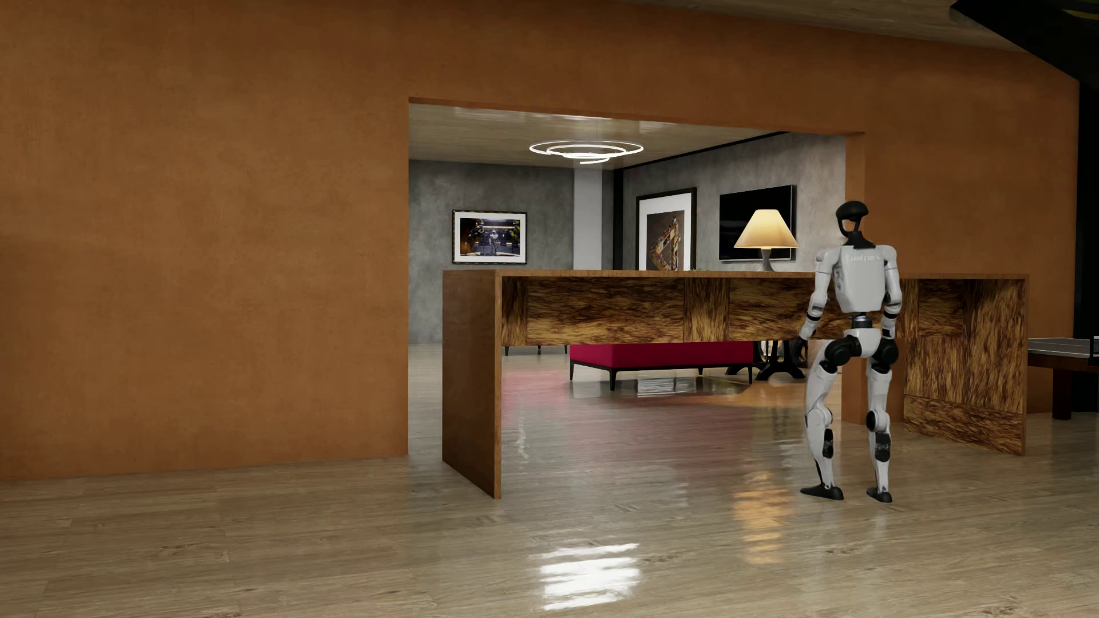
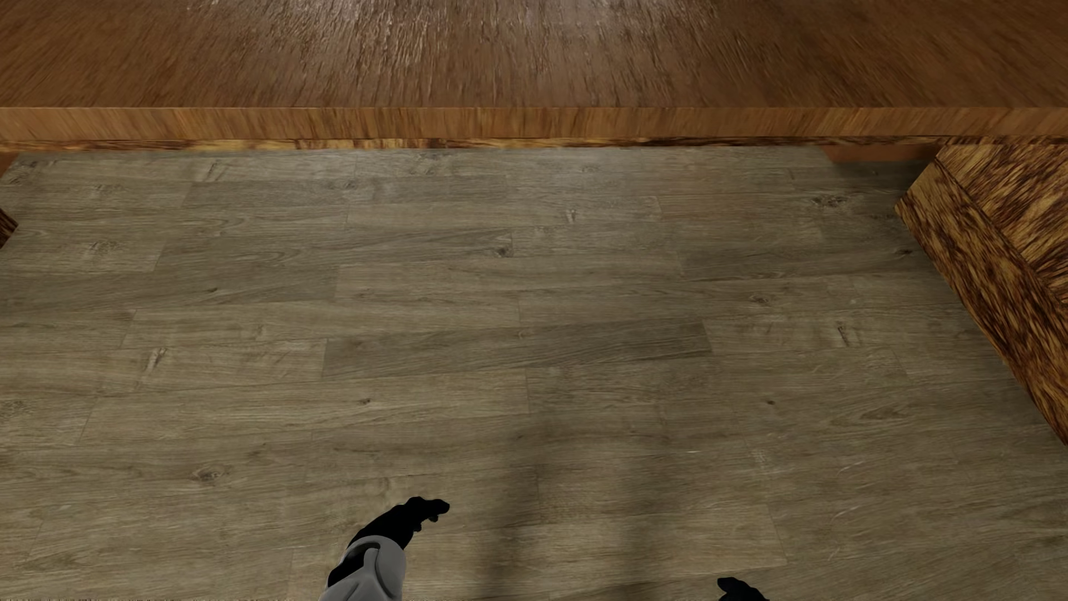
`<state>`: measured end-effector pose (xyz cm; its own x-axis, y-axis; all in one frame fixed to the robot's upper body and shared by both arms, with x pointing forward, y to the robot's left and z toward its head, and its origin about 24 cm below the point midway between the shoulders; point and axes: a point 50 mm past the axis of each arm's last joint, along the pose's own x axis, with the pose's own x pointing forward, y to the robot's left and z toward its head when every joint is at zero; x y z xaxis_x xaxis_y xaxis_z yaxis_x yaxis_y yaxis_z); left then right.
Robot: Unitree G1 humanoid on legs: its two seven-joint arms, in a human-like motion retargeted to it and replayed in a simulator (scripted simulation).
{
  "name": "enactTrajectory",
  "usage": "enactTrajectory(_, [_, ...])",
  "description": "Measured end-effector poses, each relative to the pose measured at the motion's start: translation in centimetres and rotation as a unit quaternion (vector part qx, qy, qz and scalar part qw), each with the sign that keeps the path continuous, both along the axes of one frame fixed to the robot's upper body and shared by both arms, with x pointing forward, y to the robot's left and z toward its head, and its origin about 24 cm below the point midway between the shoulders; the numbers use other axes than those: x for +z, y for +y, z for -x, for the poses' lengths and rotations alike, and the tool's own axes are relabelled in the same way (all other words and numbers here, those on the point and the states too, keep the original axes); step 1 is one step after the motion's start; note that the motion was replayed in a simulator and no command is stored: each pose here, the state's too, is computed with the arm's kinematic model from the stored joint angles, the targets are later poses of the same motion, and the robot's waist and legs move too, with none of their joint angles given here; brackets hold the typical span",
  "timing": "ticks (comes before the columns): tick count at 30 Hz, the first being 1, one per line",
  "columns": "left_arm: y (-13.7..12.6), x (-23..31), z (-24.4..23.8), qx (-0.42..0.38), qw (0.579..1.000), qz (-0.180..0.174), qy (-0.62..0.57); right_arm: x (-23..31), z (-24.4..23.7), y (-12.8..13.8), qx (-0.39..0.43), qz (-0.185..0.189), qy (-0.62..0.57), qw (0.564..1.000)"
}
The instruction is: Walk to the desk
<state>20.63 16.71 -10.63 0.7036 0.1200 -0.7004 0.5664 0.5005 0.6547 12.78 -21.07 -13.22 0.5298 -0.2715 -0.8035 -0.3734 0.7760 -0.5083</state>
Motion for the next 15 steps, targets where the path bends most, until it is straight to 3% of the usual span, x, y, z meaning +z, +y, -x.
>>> enactTrajectory(2, [1.4, -1.9, 2.8, 0.031, 0.995, -0.003, 0.091, 0.3, 0.0, 0.2, -0.032, -0.005, -0.027, 0.999])
enactTrajectory(4, [3.3, -3.3, 6.1, 0.146, 0.979, -0.002, 0.142, 0.0, 0.9, 0.3, -0.06, -0.006, -0.023, 0.998])
enactTrajectory(6, [4.6, -4.4, 9.8, 0.2, 0.964, -0.028, 0.176, -0.7, 2.2, 0.3, -0.064, -0.003, 0.01, 0.998])
enactTrajectory(8, [4.8, -5.3, 13.6, 0.176, 0.954, -0.035, 0.241, -1.6, 4.0, 0.0, -0.063, 0.001, 0.061, 0.996])
enactTrajectory(11, [4.5, -5.9, 18.2, 0.17, 0.932, -0.008, 0.319, -2.5, 6.9, -0.2, -0.054, -0.003, 0.131, 0.99])
enactTrajectory(15, [3.6, -6.0, 19.2, 0.115, 0.932, -0.023, 0.344, -2.8, 8.8, -0.2, -0.115, -0.012, 0.141, 0.983])
